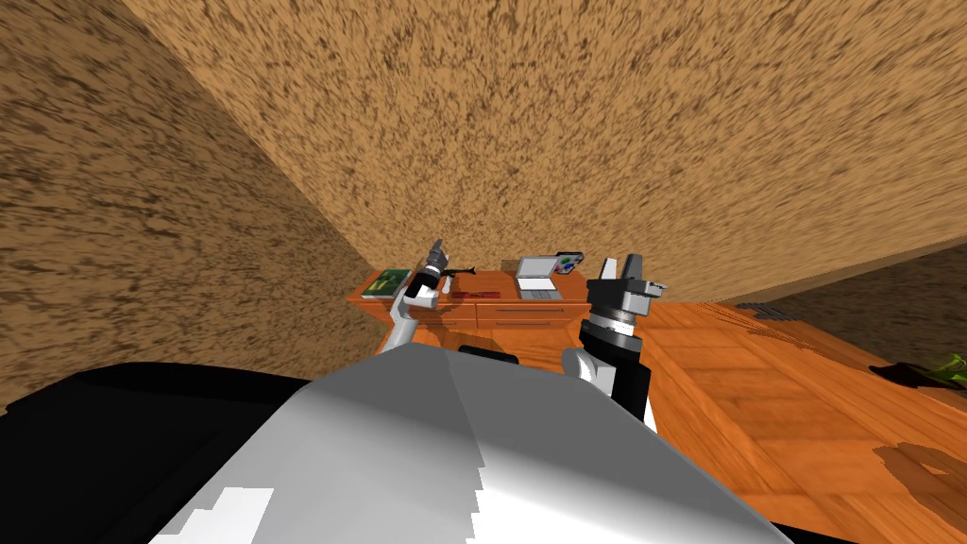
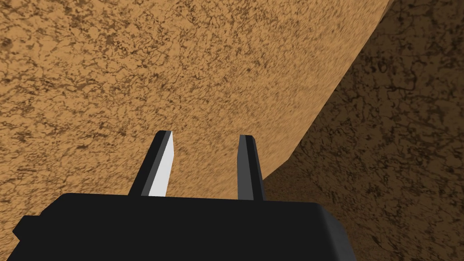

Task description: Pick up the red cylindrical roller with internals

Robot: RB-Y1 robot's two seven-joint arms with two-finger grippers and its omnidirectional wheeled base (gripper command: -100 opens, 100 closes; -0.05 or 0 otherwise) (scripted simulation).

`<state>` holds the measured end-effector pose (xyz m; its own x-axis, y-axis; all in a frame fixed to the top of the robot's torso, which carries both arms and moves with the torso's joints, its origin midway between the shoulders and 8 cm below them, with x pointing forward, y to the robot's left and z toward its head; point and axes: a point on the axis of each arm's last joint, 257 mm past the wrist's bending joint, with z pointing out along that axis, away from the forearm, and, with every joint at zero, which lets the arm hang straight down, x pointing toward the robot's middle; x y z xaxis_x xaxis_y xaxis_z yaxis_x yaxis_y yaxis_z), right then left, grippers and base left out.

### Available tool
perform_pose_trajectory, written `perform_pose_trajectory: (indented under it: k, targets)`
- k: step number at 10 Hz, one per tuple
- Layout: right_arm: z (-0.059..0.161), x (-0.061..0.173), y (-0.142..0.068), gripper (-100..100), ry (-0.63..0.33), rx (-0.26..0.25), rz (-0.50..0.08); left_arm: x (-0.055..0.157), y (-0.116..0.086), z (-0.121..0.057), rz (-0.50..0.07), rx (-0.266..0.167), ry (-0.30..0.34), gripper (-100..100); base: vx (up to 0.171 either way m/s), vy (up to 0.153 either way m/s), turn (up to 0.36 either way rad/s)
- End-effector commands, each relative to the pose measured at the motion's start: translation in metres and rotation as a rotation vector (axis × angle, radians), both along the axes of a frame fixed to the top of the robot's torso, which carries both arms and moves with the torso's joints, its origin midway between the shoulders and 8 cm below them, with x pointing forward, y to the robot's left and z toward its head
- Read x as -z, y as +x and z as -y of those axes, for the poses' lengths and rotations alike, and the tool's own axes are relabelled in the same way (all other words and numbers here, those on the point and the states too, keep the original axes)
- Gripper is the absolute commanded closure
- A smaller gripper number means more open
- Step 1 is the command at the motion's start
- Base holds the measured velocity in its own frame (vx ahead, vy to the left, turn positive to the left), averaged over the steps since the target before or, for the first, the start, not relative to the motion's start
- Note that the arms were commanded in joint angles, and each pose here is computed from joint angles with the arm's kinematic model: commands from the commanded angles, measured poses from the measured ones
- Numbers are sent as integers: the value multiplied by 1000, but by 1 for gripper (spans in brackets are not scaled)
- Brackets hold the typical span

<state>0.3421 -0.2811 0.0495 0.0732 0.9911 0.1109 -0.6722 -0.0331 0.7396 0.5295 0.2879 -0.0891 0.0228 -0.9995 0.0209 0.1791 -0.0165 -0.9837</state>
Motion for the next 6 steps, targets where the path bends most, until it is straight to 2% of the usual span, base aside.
perform_pose_trajectory:
  k: [1, 2, 3, 6]
  targets:
    - [0, 0, 0, 0, 0, 0, 0, 18, 8, -5, -53, -10, -1, -100, 6, -39, 15]
    - [0, 0, 0, 0, 0, 0, 0, 32, 19, -10, -101, -21, -1, -100, 10, -43, 31]
    - [0, 0, 0, 0, 0, 0, 0, 37, 19, -11, -117, -23, -2, -100, 12, -40, 15]
    - [0, 0, 0, 0, 0, 0, 0, 68, 38, -21, -226, -47, -3, -100, 16, -44, 25]
